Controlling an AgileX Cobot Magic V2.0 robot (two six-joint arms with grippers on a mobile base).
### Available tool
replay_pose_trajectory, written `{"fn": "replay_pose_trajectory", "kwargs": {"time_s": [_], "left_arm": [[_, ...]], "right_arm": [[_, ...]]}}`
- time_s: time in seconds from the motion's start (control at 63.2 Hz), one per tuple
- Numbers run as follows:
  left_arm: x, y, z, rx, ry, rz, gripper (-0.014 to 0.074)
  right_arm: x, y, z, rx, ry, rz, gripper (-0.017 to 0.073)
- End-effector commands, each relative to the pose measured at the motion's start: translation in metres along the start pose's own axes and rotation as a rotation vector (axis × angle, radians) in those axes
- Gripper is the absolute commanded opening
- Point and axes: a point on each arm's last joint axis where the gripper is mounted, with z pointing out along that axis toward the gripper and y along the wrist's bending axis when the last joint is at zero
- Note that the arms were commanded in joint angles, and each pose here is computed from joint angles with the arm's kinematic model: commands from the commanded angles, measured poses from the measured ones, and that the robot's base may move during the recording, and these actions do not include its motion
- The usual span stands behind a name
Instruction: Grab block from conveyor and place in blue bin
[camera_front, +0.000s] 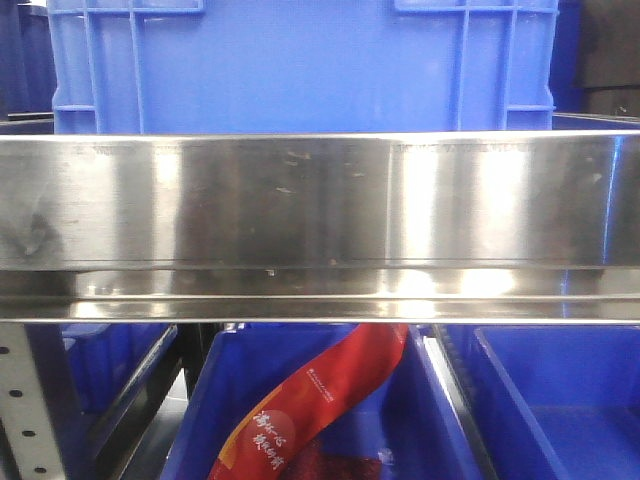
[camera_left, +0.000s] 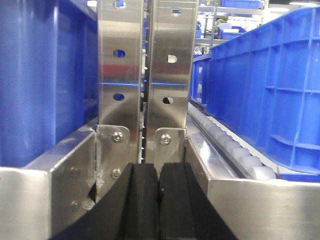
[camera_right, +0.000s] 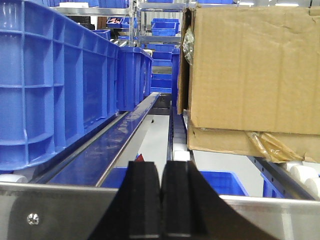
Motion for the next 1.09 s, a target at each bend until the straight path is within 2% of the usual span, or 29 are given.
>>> {"fn": "replay_pose_trajectory", "kwargs": {"time_s": [0.0,1.077], "left_arm": [[-0.0003,-0.0005,-0.0004,0.008,0.0,-0.032,-0.0111],[0.0003,-0.0005,-0.0004,0.008,0.006,-0.032,-0.0111]], "right_arm": [[-0.0024,-0.0002,-0.0002,0.004,-0.027,-0.004,-0.0167],[-0.0024,-0.0002,-0.0002,0.004,-0.027,-0.004,-0.0167]]}}
